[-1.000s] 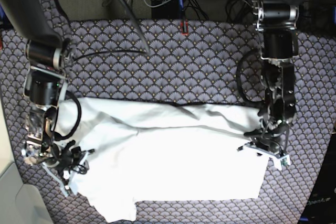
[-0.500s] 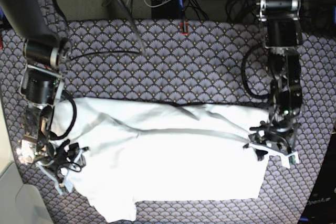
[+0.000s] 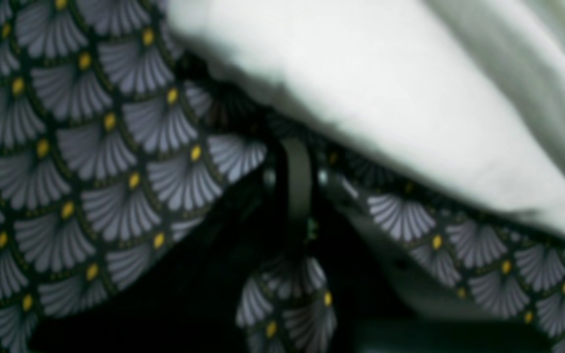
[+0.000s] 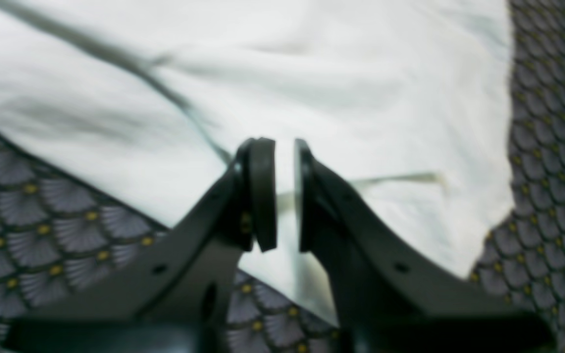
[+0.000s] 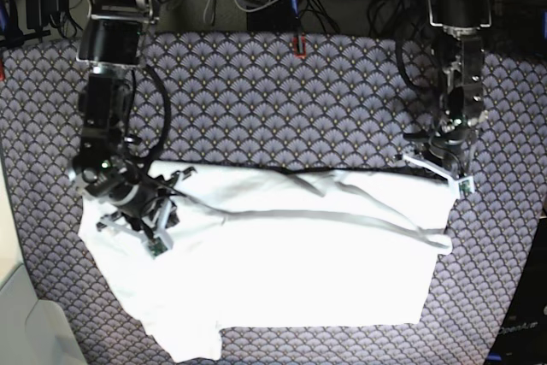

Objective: Fold the T-shirt properly
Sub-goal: 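Lower the folded edge onto the shirt and open both grippers, then move the right gripper inward over the folded shirt's middle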

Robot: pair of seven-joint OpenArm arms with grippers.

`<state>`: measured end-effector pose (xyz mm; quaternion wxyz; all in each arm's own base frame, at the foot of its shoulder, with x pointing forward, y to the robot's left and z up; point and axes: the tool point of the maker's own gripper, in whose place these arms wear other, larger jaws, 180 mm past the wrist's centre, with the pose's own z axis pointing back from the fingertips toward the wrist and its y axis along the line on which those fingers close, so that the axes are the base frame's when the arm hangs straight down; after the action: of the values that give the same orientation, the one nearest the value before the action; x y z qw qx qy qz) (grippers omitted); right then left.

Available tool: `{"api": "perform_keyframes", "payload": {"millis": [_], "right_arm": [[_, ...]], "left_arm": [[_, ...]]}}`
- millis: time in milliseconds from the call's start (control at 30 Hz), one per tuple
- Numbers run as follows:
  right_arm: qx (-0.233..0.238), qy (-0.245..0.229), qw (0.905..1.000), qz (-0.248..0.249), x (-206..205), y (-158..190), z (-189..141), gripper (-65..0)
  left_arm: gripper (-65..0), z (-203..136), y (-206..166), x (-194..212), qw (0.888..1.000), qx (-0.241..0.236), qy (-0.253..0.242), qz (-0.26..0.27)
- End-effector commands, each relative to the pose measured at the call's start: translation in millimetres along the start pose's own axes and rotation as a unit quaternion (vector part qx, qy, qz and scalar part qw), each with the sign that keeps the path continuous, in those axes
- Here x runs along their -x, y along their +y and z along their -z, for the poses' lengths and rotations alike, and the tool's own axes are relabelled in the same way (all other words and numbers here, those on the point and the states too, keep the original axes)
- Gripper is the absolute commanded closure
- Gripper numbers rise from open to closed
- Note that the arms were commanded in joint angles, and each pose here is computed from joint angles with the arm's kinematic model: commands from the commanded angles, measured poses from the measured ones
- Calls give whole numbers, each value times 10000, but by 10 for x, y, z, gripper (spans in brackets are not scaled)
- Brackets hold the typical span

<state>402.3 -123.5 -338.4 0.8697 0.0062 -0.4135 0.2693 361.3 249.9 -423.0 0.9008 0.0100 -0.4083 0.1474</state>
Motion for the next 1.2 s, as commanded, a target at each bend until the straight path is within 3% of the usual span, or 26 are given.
{"api": "perform_keyframes", "payload": {"millis": [0,167,300,633,933,1067,1167], "right_arm": [[35,-321,9994,-109,-247,-18,-27,-48],[-408,-421,9965,-594,-445,421,61,-51],[-610,-555,9944,-654,-563,634,84,-51],[-621,-523,9947,-637,-556,649,91,-47],[-909,-176,9944,-513,-363,748,296,-47],[-1192,-104,9892,-845,-397,1000,365,-47],[-1464,-124,9851,-895,-444,1269,410,-47]], "left_arm": [[-3,18,43,-199,9998,-75,-198,7],[-4,46,70,-252,9997,-109,-206,-32],[-4,-19,254,-371,9985,-245,-380,-300],[-4,-447,-31,-664,9968,108,-785,-131],[-4,-212,-90,-708,9969,110,-707,-339],[-4,-163,-101,-800,9964,116,-746,-377],[-4,5,-19,-646,9981,4,-413,-451]]}}
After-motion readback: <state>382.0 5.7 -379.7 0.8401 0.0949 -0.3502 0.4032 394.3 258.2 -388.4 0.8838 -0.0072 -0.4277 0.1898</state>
